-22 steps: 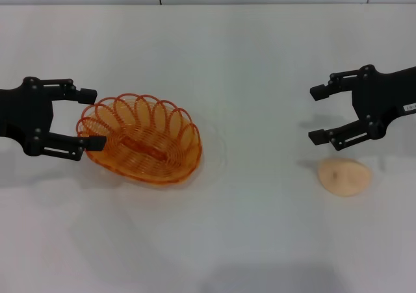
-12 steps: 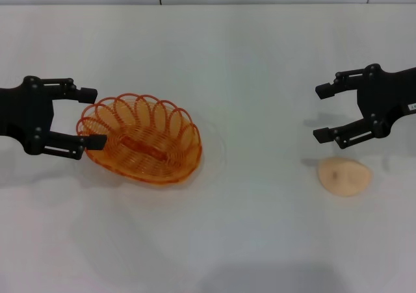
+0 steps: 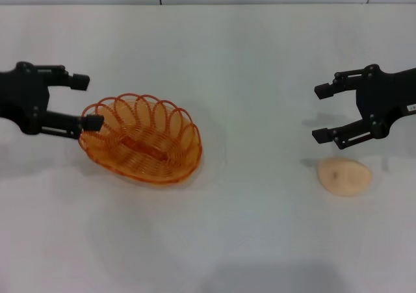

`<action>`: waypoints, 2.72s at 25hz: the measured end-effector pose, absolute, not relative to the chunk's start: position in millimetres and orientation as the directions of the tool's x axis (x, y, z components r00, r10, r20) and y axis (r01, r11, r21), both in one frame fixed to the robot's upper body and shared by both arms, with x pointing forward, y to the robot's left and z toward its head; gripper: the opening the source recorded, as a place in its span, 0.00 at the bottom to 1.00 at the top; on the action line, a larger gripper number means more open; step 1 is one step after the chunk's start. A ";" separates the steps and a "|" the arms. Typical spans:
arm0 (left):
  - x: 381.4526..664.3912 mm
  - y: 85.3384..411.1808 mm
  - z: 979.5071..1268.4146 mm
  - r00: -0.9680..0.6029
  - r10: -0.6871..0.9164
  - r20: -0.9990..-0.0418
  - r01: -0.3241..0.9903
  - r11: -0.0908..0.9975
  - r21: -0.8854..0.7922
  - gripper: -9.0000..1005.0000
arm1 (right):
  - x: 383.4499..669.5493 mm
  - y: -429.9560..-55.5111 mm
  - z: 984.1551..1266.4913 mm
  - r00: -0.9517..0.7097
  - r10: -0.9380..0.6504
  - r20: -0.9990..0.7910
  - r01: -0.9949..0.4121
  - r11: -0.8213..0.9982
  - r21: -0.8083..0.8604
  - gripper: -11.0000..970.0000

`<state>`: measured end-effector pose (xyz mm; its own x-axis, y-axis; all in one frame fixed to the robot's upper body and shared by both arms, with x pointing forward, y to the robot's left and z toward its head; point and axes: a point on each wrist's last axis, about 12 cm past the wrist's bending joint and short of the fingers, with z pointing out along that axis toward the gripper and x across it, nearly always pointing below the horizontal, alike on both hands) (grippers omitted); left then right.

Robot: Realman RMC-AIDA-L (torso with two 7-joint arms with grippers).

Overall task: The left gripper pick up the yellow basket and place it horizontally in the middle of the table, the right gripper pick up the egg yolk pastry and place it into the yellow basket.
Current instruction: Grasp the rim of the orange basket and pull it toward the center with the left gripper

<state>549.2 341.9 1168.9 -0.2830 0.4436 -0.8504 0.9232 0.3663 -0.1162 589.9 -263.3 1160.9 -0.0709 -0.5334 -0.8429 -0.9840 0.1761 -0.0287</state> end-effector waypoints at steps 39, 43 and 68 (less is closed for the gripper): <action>611.4 305.3 1123.3 -0.809 0.368 -0.459 0.518 0.816 -0.258 0.87 | 590.3 -243.7 1158.7 -0.005 -0.532 -0.847 -0.988 0.133 -0.078 0.88; 611.5 302.1 1121.1 -0.801 0.376 -0.466 0.528 0.810 -0.254 0.86 | 590.2 -244.6 1158.3 -0.009 -0.532 -0.847 -0.987 0.139 -0.078 0.88; 613.5 295.0 1117.1 -0.785 0.397 -0.475 0.545 0.807 -0.227 0.13 | 590.5 -243.4 1158.8 -0.014 -0.529 -0.848 -0.987 0.141 -0.071 0.88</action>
<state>613.5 295.0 1117.1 -0.7853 0.3966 -0.4754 0.5448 0.8073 -0.2266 590.5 -243.4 1158.8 -0.0143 -0.5294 -0.8483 -0.9874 0.1413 -0.0715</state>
